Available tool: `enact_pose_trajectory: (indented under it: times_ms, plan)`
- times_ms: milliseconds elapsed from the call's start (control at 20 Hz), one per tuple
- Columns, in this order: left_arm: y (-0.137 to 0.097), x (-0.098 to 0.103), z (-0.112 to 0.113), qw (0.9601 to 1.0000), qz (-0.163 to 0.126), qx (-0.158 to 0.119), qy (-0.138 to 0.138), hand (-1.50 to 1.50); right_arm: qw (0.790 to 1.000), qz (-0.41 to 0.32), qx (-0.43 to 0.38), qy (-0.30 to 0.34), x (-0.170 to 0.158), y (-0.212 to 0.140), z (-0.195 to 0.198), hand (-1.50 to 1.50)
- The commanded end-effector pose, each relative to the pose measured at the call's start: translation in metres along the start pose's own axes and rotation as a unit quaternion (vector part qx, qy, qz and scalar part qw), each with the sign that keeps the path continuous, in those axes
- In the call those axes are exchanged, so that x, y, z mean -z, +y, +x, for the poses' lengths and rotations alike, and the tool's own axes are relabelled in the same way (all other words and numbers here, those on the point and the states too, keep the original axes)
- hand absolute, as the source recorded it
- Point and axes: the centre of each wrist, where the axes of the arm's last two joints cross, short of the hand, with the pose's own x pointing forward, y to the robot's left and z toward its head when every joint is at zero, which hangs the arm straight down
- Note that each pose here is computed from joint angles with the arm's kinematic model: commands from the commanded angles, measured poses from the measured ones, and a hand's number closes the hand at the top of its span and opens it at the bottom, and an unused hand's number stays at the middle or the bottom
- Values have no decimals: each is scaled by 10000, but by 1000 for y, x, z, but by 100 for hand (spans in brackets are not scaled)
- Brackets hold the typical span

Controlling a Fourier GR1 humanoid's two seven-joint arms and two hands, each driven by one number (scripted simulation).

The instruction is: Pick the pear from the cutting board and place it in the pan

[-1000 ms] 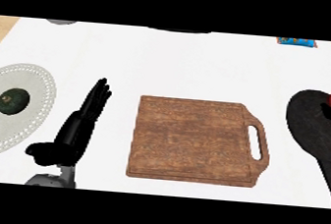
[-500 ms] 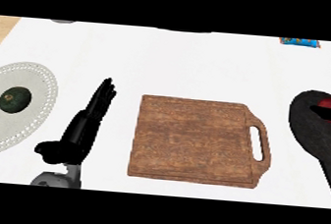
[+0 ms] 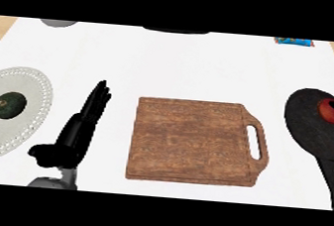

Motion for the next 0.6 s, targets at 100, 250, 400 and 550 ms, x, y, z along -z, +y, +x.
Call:
enact_pose_trajectory:
  times_ms: [100, 250, 400, 550]
  plan:
    - [7, -11, -8, 9999, 32, -78, 98, 0, 9944, 324, 1004, -60, -7, -40, -32, -150]
    - [14, -14, -13, 9999, 109, 16, 37, 0, 9875, 818, 1344, -99, -13, -57, -39, -150]
    - [5, -3, -9, 9999, 68, 64, 49, 0, 9853, 1077, 1294, -286, -34, -76, -52, -150]
    - [11, -15, -8, 9998, 184, 66, -28, 0, 9819, 1286, 1329, -422, -73, -87, -69, -150]
